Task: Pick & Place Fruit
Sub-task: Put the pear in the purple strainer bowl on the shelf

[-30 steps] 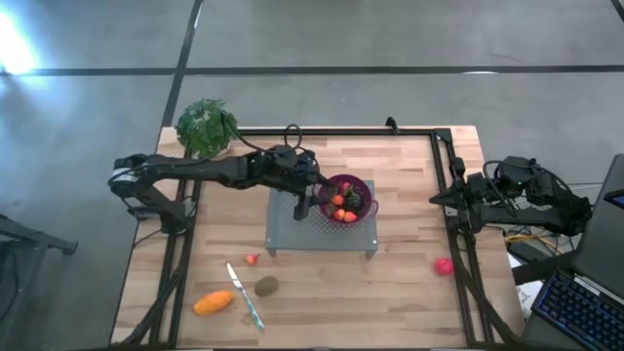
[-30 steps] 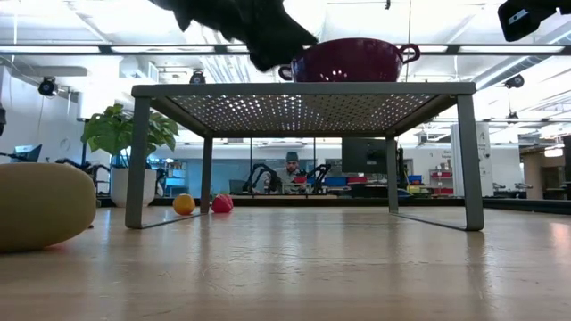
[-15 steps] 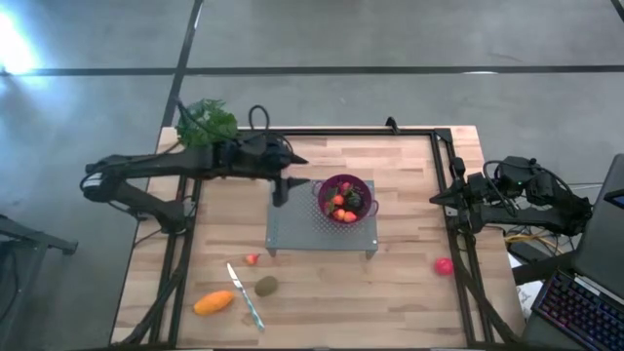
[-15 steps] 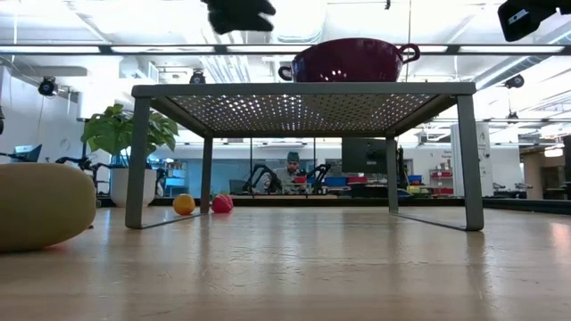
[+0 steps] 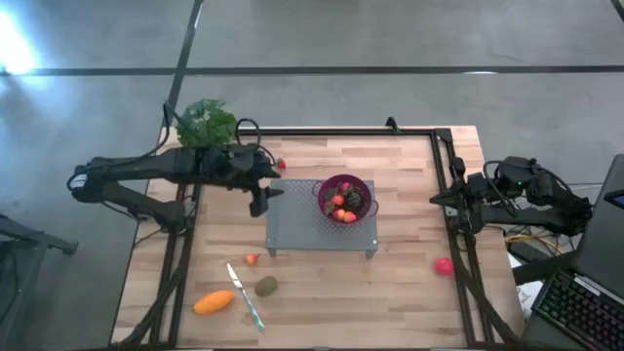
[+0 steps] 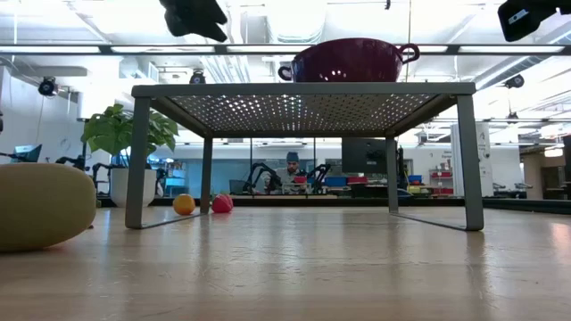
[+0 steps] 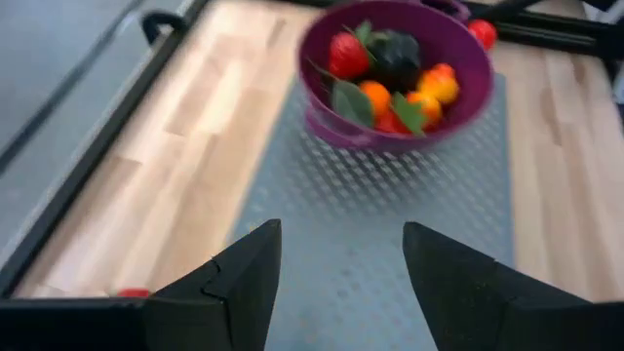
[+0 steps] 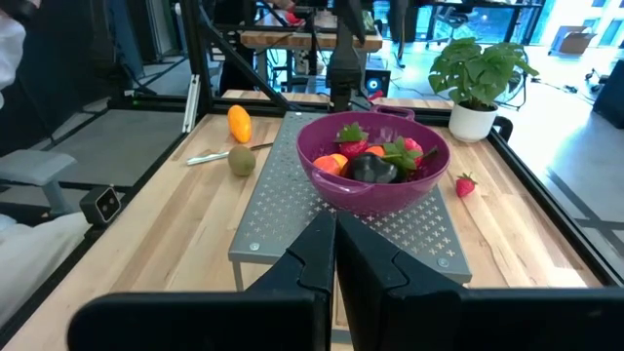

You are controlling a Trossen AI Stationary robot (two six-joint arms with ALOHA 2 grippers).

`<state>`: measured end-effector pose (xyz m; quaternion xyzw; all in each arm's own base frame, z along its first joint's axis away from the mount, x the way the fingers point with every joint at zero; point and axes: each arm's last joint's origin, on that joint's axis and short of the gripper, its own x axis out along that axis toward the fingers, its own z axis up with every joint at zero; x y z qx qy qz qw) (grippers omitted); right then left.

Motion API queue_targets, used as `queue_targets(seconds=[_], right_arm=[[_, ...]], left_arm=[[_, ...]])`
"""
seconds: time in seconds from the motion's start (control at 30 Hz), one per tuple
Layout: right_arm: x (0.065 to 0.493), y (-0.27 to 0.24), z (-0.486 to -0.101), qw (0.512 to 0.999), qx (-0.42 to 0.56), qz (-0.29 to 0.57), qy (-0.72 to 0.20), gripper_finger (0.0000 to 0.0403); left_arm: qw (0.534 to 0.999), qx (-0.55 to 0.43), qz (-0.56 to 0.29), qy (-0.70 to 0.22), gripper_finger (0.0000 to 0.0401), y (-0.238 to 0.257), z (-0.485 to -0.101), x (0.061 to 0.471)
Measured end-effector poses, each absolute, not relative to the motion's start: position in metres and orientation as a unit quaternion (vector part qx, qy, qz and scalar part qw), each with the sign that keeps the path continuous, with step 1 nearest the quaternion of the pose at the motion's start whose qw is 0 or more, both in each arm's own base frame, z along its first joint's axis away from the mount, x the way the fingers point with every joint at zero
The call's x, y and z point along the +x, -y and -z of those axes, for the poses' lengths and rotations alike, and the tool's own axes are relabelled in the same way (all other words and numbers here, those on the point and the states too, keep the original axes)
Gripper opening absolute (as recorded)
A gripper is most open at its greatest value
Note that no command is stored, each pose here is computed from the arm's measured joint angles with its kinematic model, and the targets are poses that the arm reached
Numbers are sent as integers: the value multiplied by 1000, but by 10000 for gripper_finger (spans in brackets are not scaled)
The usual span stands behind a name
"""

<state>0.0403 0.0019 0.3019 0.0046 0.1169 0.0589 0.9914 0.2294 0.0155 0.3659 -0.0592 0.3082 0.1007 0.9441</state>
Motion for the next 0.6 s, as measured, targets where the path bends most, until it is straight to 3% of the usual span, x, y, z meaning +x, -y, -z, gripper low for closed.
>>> queue_targets(seconds=[0.6], right_arm=[[40, -2, -302, 991, 5, -59, -117, 8]], left_arm=[[913, -147, -67, -375, 183, 34, -356, 215]])
